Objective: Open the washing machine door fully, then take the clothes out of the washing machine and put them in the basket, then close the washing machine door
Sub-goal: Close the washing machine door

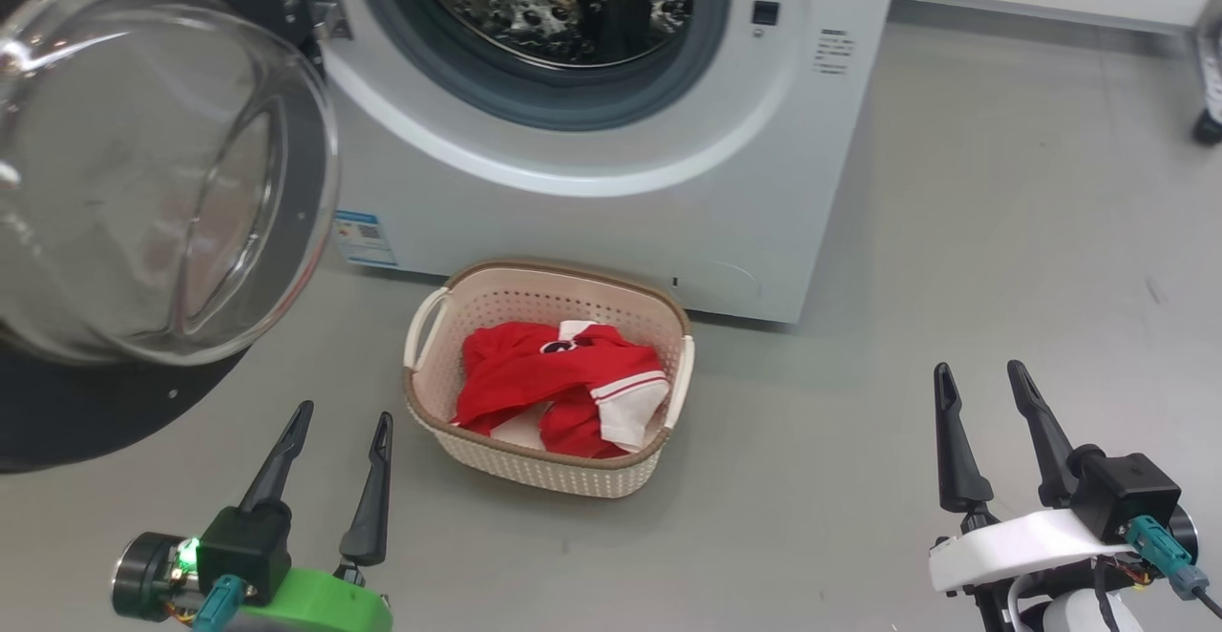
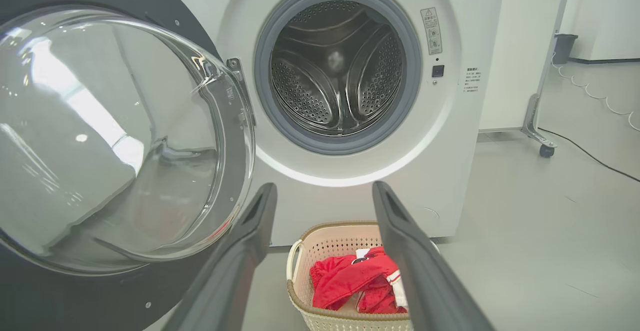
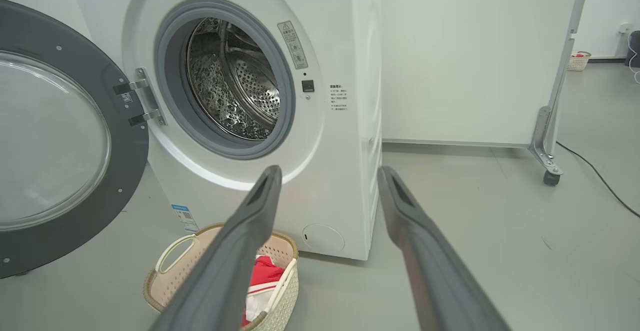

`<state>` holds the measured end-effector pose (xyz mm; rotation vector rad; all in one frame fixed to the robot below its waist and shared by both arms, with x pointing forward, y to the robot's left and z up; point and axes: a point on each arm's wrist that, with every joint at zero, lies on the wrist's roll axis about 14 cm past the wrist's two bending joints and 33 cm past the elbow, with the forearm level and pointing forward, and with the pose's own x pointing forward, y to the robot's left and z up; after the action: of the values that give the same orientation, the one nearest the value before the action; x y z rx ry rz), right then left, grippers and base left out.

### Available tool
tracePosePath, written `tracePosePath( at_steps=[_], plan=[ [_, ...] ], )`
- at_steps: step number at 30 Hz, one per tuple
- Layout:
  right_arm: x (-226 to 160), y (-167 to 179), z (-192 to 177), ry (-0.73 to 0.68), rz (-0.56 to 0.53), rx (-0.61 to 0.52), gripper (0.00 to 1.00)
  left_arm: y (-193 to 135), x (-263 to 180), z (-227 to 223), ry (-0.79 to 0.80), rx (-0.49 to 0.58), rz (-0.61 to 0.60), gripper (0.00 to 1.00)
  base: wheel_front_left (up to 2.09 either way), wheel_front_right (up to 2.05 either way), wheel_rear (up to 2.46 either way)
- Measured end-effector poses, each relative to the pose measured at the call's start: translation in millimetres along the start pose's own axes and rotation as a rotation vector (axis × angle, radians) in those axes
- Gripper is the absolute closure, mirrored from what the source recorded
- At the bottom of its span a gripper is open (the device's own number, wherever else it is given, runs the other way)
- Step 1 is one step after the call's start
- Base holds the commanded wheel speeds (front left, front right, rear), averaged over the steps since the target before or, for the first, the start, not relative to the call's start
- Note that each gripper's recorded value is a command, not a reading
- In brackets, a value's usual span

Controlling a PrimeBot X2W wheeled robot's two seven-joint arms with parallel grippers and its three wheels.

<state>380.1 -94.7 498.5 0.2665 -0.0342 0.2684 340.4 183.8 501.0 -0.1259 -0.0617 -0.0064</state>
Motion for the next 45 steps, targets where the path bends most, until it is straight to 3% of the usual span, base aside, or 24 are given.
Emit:
tracePosePath(
  at_steps=[29, 45],
  plan=[
    [35, 126, -33, 0.089, 0.396, 0.055, 0.0, 88, -77, 22, -0.053, 0.029, 0.338, 0.0, 0.0, 0.0, 0.0],
    [31, 152, -46, 0.131, 0.478, 0.072, 0.0, 102, -88, 28, -0.065, 0.045, 0.4, 0.0, 0.0, 0.0, 0.0]
  ],
)
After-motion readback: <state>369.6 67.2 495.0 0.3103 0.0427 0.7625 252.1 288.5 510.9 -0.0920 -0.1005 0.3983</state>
